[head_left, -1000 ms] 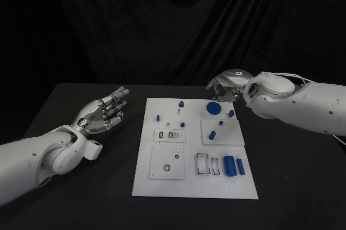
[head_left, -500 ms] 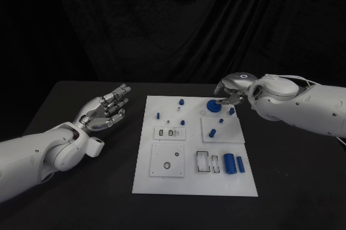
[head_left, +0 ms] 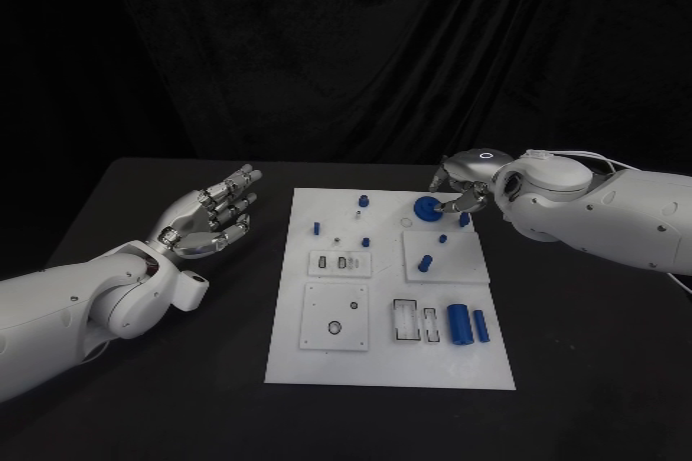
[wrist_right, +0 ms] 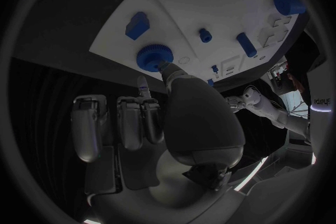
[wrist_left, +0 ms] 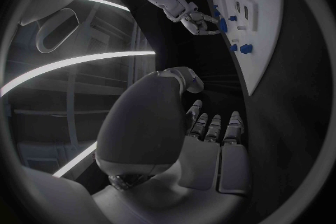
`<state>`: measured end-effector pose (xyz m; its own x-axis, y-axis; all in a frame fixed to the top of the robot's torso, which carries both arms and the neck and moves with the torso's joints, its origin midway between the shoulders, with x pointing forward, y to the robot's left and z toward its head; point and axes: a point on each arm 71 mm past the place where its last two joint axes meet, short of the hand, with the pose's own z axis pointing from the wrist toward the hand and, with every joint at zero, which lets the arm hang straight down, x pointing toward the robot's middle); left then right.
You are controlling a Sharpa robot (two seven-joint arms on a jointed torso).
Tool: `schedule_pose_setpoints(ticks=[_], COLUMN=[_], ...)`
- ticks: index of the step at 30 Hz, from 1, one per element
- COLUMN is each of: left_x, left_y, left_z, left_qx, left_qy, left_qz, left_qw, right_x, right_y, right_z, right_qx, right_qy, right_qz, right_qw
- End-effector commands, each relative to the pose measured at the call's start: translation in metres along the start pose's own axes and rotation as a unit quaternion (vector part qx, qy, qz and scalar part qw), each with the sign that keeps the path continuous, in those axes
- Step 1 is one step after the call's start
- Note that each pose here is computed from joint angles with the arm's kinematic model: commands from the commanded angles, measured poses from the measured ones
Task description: Assemble the parts on the task board
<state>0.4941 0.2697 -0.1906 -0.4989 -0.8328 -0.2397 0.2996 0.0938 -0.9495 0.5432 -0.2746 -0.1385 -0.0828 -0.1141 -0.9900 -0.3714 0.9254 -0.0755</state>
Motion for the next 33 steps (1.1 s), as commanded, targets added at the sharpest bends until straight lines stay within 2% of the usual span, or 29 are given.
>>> schedule_pose_setpoints(ticks=[1,33], left_x=[0.0022,0.0034], left_y=[-0.0069,-0.0041], left_z=[0.0000,0.0013], left_qx=[0.053,0.045], left_qy=[0.006,0.014], left_qz=[-0.005,-0.011], left_qw=[0.999,0.999], right_x=[0.003,0.018], right_y=[0.000,0.008], right_z=[0.000,0.008], right_qx=[0.010,0.000], right_qy=[0.009,0.027], right_qz=[-0.002,-0.001], right_qw=[1.000,1.000])
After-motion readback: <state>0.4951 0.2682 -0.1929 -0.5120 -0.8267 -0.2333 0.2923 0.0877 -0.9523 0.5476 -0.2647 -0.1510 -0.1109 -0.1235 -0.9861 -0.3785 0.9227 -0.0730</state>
